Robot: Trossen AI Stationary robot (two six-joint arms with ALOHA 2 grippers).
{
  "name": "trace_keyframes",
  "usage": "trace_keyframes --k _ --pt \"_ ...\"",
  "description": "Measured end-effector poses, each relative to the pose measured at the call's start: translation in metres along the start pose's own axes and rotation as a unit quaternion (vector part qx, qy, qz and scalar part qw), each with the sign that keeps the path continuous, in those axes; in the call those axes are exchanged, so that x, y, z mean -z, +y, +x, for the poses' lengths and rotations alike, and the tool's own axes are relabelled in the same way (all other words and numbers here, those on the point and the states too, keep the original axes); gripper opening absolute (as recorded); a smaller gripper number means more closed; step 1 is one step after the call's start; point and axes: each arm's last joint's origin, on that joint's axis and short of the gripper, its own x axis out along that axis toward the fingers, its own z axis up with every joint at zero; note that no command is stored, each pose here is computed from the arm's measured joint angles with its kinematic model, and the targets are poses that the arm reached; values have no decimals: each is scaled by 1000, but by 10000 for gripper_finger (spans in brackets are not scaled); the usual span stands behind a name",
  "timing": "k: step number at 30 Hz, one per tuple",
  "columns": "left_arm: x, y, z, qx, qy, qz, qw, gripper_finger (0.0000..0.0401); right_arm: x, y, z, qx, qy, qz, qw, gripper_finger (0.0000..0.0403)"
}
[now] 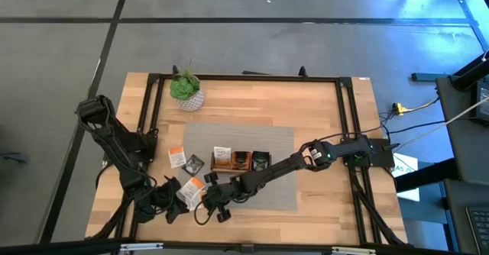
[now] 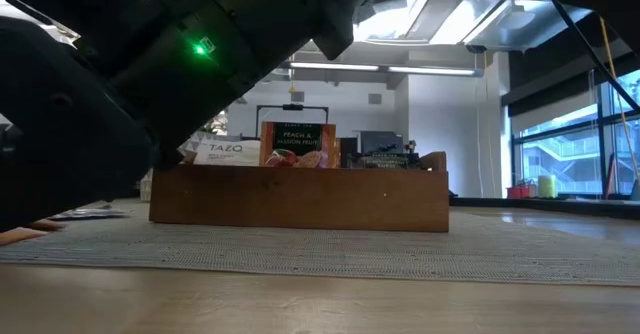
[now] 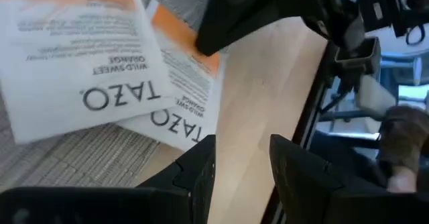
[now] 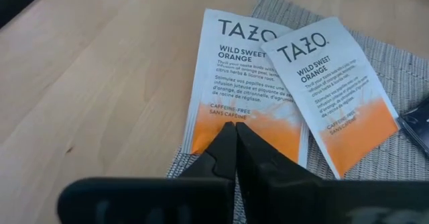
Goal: Pick & Place Tea
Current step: Put the white tea bag into the left section of the wooden organizer
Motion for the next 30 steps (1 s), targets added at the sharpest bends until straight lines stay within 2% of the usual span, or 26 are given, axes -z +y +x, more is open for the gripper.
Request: trace_keyframes --k 4,10,13,16,22,30 --pt "1 2 1 -11 4 -88 996 136 0 0 0 0 0 0 1000 6" --pt "5 11 6 -43 7 -154 987 136 0 0 0 0 0 0 1000 11" --pt "5 17 8 -65 -12 -164 984 136 0 0 0 0 0 0 1000 11" --pt "3 18 9 -56 -48 -164 984 136 0 0 0 0 0 0 1000 7" --pt "3 21 10 -74 -36 -191 978 136 0 0 0 0 0 0 1000 9" --pt "0 19 10 -44 -88 -165 981 136 0 0 0 0 0 0 1000 6"
